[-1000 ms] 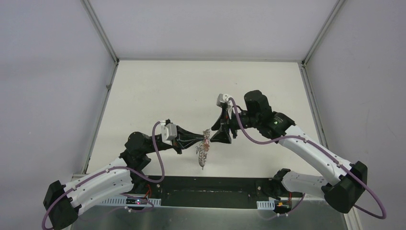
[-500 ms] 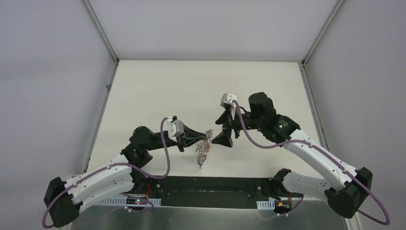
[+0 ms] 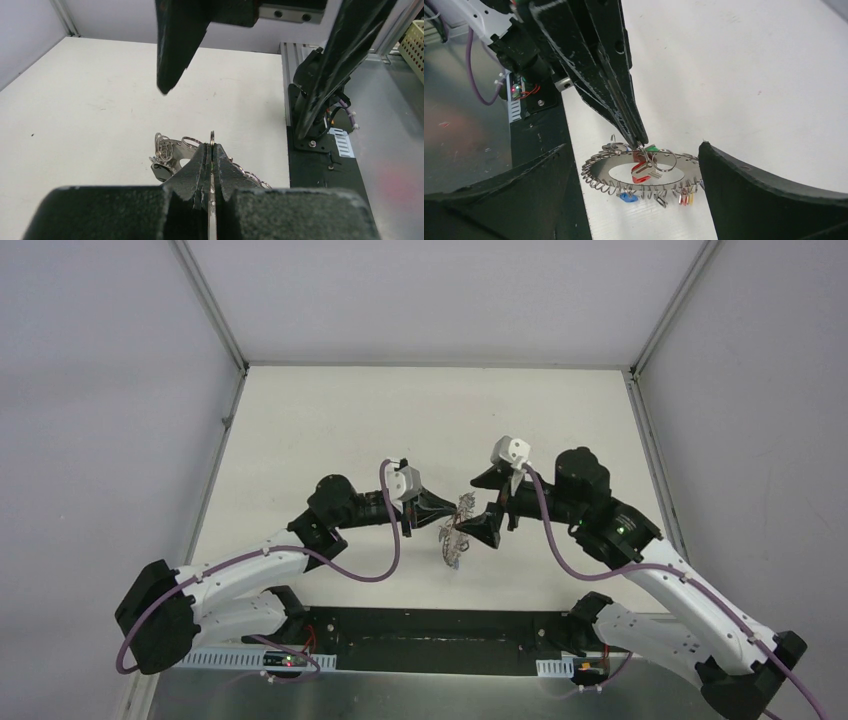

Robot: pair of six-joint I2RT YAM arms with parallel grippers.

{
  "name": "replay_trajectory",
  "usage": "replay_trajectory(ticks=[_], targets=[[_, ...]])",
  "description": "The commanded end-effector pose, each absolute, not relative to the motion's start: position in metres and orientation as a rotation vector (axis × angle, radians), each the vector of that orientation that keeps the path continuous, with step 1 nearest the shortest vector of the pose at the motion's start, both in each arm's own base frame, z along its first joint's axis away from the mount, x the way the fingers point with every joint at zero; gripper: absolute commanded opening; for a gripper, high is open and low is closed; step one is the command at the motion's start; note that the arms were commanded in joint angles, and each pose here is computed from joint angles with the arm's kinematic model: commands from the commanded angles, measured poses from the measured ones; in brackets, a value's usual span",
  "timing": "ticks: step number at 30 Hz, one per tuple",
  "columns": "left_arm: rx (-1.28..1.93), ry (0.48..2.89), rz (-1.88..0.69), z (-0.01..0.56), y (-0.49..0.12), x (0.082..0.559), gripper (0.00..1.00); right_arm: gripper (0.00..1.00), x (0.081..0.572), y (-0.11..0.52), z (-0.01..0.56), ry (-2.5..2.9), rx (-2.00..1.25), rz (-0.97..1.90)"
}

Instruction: Put the keys on the keyring

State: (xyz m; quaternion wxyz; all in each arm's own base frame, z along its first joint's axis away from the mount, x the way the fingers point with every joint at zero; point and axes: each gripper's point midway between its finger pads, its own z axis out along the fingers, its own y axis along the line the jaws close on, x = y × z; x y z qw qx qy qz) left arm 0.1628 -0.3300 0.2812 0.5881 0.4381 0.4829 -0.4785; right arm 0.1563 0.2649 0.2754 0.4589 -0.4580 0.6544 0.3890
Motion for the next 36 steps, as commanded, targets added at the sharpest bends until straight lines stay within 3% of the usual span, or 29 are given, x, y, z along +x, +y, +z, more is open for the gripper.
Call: replay_trajectory(ticks=[1, 12, 28, 36], targets=[[0.935, 0.968, -1.081, 0.323, -0.333, 0.171, 0.00, 0.99, 0.166, 0.253, 0.304, 1.490, -1.023, 0.869], [0.760, 1.182, -1.062, 0.250, -0.322, 0.194, 0.00, 1.00, 0.164, 0.254, 0.297, 1.503, -1.028, 0.887], [0.710, 1.379, -0.881, 0.213, -0.277, 0.196, 0.01, 1.00, 0.166, 0.259, 0.292, 1.522, -1.047, 0.902], [0.676, 1.437, -0.829, 0.208, -0.256, 0.191, 0.35, 1.00, 0.167, 0.262, 0.287, 1.541, -1.052, 0.911]])
